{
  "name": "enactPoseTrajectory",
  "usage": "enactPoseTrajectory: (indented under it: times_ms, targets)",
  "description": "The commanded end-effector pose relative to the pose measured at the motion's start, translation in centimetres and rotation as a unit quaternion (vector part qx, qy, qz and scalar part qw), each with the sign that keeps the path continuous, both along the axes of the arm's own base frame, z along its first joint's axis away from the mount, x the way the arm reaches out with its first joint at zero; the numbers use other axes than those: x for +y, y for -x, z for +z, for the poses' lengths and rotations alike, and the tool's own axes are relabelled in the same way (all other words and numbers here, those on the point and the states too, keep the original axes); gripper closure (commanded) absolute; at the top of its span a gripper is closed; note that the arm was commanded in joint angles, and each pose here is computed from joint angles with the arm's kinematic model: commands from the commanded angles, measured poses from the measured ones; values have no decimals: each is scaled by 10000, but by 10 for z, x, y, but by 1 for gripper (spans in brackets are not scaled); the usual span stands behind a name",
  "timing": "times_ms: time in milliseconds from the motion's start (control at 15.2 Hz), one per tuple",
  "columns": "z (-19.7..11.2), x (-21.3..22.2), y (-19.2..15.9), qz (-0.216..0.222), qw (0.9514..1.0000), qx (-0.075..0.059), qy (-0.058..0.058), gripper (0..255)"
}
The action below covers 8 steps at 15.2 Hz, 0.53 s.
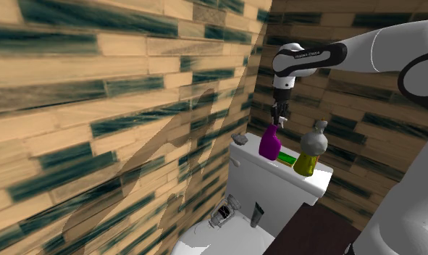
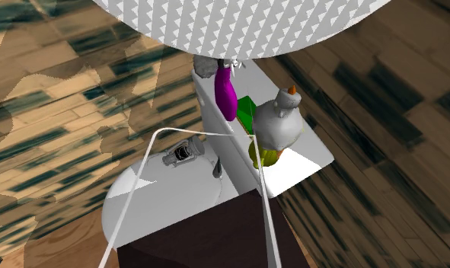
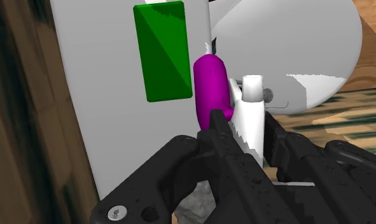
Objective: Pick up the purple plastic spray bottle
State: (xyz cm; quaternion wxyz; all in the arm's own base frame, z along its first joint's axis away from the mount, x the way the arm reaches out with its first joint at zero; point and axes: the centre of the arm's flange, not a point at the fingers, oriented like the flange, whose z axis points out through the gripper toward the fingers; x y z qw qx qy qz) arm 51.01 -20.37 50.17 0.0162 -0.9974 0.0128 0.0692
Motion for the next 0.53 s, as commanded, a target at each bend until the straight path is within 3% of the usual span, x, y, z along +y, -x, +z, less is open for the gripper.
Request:
enactPoseTrajectory:
  times_ms: [0,462]
  targets:
    - [10,0,0,0,10000,0,0,255]
    - [47,0,0,0,10000,0,0,255]
